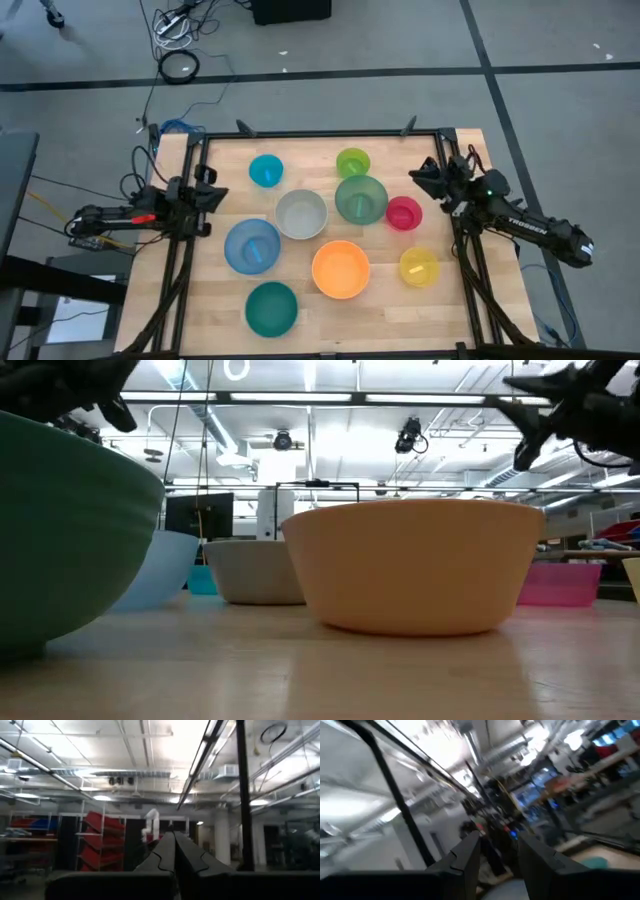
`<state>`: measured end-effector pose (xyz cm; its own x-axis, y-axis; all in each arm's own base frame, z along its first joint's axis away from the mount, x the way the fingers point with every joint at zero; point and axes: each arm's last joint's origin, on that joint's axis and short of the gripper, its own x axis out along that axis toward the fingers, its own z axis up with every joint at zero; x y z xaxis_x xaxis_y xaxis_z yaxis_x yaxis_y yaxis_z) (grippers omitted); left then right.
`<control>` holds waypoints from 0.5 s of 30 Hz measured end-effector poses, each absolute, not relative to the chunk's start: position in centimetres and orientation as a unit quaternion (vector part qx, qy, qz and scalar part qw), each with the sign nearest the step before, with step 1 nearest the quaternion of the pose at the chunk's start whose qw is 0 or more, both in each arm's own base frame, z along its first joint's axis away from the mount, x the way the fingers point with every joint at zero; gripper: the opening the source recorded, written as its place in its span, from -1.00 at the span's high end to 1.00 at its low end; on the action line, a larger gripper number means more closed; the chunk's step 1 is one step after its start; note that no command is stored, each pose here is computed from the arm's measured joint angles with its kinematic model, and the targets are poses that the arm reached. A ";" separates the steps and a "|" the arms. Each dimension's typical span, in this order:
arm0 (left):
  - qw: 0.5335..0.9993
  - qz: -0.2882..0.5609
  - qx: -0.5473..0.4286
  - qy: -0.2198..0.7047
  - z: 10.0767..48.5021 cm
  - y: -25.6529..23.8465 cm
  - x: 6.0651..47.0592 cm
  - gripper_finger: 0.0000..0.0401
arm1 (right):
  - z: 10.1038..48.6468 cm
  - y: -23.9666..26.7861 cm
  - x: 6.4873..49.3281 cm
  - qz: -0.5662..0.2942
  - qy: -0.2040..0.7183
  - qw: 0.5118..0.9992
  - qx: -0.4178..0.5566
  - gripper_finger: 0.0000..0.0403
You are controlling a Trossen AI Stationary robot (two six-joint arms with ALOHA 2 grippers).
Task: Nest bowls inside each other
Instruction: Stack the green bowl on top of the blue bowl
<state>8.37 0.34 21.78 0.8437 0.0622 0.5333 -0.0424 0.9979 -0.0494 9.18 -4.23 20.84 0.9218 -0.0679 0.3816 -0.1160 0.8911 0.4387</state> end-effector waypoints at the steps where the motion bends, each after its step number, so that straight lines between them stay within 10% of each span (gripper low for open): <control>1: 0.962 0.026 -0.018 -0.273 21.7 0.3 8.4 0.96 | 20.5 -4.3 9.3 0.006 -0.183 0.957 0.227 0.40; 15: 0.910 -0.073 -0.132 -0.387 23.6 0.0 6.9 0.96 | 20.0 -4.3 9.5 0.012 -0.154 0.941 0.301 0.40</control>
<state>6.87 0.04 23.60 0.6894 -0.0296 0.7238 0.2341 0.9546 -0.1839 9.53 -4.30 19.96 0.9524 -0.0695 0.2969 -0.1155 0.8189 0.5622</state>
